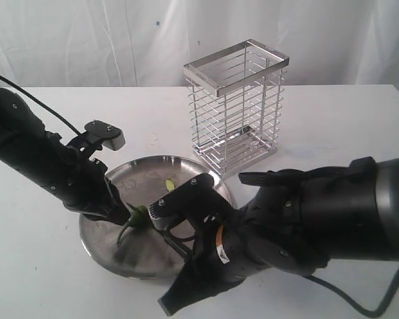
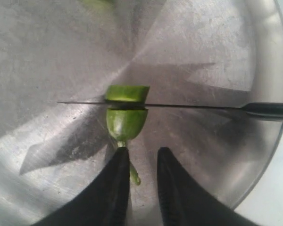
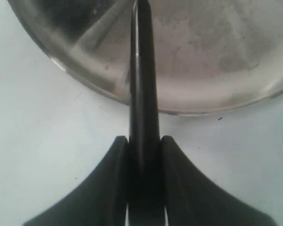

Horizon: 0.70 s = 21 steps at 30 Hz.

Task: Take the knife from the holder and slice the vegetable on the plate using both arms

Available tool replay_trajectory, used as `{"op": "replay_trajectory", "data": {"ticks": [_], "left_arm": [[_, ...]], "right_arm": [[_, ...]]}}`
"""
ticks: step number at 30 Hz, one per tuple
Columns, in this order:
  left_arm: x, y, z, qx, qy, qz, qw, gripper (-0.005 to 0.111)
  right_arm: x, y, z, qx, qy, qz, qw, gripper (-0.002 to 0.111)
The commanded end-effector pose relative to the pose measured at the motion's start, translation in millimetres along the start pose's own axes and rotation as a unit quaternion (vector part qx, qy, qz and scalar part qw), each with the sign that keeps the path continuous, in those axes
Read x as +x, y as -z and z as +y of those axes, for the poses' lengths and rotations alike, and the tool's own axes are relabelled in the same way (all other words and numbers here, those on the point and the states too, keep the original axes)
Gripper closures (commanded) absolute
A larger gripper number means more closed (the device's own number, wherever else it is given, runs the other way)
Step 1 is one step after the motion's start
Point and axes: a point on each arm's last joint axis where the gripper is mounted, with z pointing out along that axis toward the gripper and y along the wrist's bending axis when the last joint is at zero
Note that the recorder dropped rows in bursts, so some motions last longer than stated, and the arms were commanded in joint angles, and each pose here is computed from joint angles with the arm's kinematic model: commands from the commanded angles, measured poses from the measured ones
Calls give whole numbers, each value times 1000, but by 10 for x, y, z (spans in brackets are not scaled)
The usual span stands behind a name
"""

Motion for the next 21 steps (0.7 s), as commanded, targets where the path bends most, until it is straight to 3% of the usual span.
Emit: {"op": "replay_trajectory", "data": {"ticks": [1, 8, 21], "left_arm": [[23, 5, -45, 12, 11, 8, 1000, 76], [18, 4, -37, 8, 11, 5, 1000, 76], [10, 4, -26, 2, 13, 1, 1000, 76]], "right_arm": [[-154, -41, 23, 9, 25, -1, 1000, 108], [-245, -209, 35, 20, 43, 26, 999, 108], [-82, -160, -46, 59, 59, 126, 989, 108]]}}
